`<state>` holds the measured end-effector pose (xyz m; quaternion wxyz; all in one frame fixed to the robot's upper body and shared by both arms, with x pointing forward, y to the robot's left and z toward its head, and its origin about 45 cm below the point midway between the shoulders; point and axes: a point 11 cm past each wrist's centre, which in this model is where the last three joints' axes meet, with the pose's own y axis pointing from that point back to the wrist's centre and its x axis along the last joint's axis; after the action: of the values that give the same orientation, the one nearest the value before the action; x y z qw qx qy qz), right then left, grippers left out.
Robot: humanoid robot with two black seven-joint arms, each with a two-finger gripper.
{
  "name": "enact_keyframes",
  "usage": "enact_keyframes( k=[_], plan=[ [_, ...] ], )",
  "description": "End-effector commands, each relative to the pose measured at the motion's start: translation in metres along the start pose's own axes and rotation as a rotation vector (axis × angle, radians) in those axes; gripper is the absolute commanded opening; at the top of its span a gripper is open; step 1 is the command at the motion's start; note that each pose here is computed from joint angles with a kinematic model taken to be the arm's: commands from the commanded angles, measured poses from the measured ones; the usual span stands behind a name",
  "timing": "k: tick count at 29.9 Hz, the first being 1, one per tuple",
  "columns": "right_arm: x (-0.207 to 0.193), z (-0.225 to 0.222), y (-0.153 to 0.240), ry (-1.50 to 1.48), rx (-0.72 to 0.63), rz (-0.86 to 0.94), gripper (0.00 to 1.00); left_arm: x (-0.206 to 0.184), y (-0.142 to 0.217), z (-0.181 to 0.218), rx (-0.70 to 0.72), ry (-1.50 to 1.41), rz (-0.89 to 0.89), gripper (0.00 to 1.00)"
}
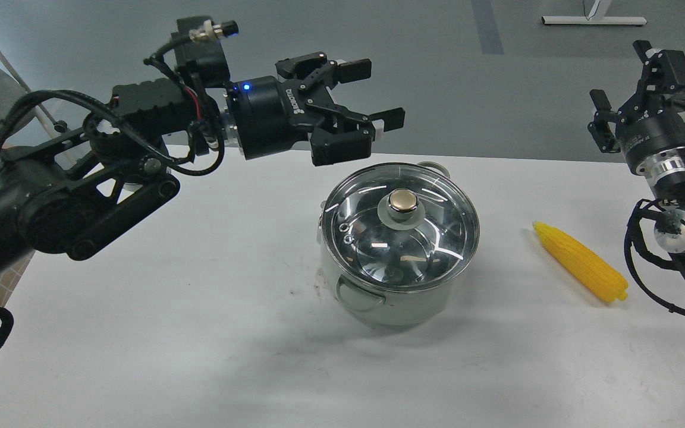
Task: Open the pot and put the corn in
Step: 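Reach the left gripper over the pot to the brass lid knob, then close the left gripper on the lid knob and lift the lid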
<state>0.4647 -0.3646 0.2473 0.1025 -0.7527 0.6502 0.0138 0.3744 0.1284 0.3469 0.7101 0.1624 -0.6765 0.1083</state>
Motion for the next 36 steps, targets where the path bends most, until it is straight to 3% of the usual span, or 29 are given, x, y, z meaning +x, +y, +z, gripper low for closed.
enact_keyframes(
  k=[1, 11, 36],
  plan=[
    [-0.001, 0.003, 0.002, -0.003, -0.006, -0.002, 1.00, -0.025, -0.019, 0.010, -0.029, -0.087, -0.085, 0.98],
    [-0.003, 0.005, 0.003, -0.005, -0.007, -0.007, 1.00, -0.074, -0.054, 0.006, -0.018, -0.009, -0.174, 0.98],
    [-0.005, 0.014, 0.009, -0.014, -0.024, -0.004, 1.00, -0.115, -0.047, 0.008, 0.000, 0.057, -0.244, 0.96]
  ],
)
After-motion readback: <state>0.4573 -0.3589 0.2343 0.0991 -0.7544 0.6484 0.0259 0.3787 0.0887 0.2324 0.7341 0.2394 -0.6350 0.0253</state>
